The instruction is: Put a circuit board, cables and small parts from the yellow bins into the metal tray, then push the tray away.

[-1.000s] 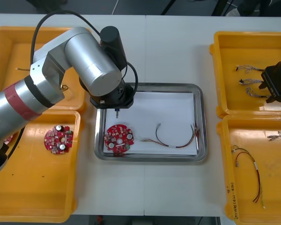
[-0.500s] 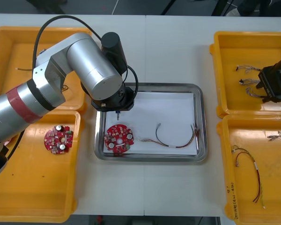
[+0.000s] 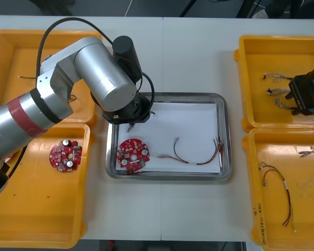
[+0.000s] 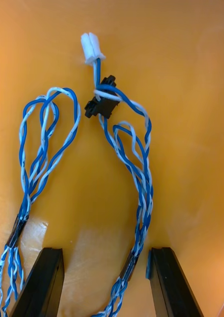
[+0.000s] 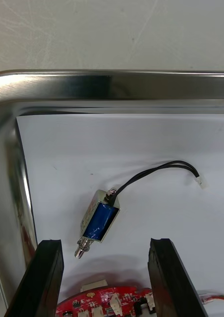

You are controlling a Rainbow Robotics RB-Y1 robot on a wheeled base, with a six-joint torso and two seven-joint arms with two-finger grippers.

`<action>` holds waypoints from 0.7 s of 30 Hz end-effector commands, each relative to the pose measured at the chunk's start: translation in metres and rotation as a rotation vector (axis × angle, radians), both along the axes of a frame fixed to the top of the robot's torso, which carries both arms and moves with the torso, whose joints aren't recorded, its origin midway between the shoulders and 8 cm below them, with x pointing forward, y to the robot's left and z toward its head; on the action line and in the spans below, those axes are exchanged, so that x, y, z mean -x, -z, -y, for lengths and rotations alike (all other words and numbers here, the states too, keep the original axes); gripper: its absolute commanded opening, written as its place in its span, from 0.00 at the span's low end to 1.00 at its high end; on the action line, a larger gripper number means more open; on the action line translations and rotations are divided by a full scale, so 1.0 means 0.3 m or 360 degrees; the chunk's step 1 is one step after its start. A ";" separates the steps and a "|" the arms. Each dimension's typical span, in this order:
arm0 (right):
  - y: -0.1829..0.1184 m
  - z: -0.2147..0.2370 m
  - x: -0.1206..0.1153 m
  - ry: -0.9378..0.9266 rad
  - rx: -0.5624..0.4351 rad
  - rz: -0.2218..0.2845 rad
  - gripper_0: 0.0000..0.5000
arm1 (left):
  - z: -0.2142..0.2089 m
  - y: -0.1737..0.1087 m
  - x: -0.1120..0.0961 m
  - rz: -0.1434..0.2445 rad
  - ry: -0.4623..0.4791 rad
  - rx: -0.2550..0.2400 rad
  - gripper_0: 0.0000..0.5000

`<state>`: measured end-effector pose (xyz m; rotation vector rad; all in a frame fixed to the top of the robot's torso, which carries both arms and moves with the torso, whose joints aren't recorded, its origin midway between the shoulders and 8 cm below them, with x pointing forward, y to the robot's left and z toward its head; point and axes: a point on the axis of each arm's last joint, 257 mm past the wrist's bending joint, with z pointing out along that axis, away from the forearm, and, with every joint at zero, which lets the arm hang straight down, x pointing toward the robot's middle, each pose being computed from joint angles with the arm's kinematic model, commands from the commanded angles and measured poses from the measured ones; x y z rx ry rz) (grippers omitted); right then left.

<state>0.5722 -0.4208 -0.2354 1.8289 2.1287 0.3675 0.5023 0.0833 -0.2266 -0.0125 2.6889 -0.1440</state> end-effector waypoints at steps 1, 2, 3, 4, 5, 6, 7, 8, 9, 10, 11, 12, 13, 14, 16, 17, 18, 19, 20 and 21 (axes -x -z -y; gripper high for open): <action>0.072 -0.028 0.026 0.0027 -0.0057 -0.0026 1.00 | 0.038 0.013 0.014 -0.0018 -0.0111 0.0099 1.00; 0.077 -0.027 0.030 0.0026 -0.0059 -0.0030 1.00 | 0.039 0.012 0.014 -0.0019 -0.0110 0.0101 1.00; 0.080 -0.026 0.032 0.0027 -0.0059 -0.0032 1.00 | 0.037 0.011 0.012 -0.0019 -0.0114 0.0099 1.00; 0.081 -0.028 0.032 0.0023 -0.0062 -0.0032 1.00 | 0.038 0.009 0.011 -0.0019 -0.0115 0.0107 1.00; 0.088 -0.027 0.038 0.0026 -0.0065 -0.0039 1.00 | 0.040 0.006 0.012 -0.0022 -0.0115 0.0112 1.00; 0.087 -0.029 0.038 0.0021 -0.0066 -0.0037 1.00 | 0.037 0.003 0.010 -0.0021 -0.0118 0.0116 1.00; 0.090 -0.032 0.039 0.0021 -0.0072 -0.0035 1.00 | 0.038 -0.005 0.008 -0.0021 -0.0121 0.0124 1.00; 0.093 -0.035 0.040 0.0020 -0.0079 -0.0034 1.00 | 0.037 -0.010 0.007 -0.0026 -0.0127 0.0134 1.00; 0.096 -0.039 0.042 0.0017 -0.0085 -0.0034 1.00 | 0.038 -0.023 0.003 -0.0025 -0.0137 0.0151 1.00; 0.096 -0.042 0.042 0.0012 -0.0088 -0.0031 1.00 | 0.038 -0.030 0.001 -0.0023 -0.0143 0.0161 1.00; 0.102 -0.042 0.046 0.0015 -0.0093 -0.0036 0.93 | 0.036 -0.039 -0.001 -0.0024 -0.0150 0.0170 1.00; 0.102 -0.043 0.046 0.0012 -0.0094 -0.0035 0.75 | 0.033 -0.054 -0.006 -0.0016 -0.0163 0.0180 1.00; 0.102 -0.043 0.046 0.0014 -0.0095 -0.0035 0.58 | 0.030 -0.060 -0.007 -0.0014 -0.0174 0.0186 1.00; 0.102 -0.044 0.047 0.0016 -0.0097 -0.0038 0.18 | 0.023 -0.071 -0.009 -0.0012 -0.0194 0.0193 1.00; 0.102 -0.045 0.047 0.0020 -0.0101 -0.0037 0.00 | 0.003 -0.093 -0.008 -0.0010 -0.0221 0.0180 1.00; 0.102 -0.045 0.046 0.0018 -0.0100 -0.0035 0.00 | -0.011 -0.112 -0.008 -0.0010 -0.0241 0.0169 1.00; 0.102 -0.045 0.046 0.0018 -0.0100 -0.0035 0.00 | -0.025 -0.132 -0.005 -0.0018 -0.0261 0.0168 1.00; 0.104 -0.044 0.048 0.0019 -0.0100 -0.0037 0.00 | -0.030 -0.141 -0.003 -0.0025 -0.0271 0.0170 1.00; 0.104 -0.044 0.048 0.0017 -0.0099 -0.0037 0.00 | -0.040 -0.163 0.001 -0.0037 -0.0284 0.0174 1.00; 0.100 -0.042 0.047 0.0017 -0.0098 -0.0035 0.00 | -0.053 -0.186 0.006 -0.0051 -0.0305 0.0182 1.00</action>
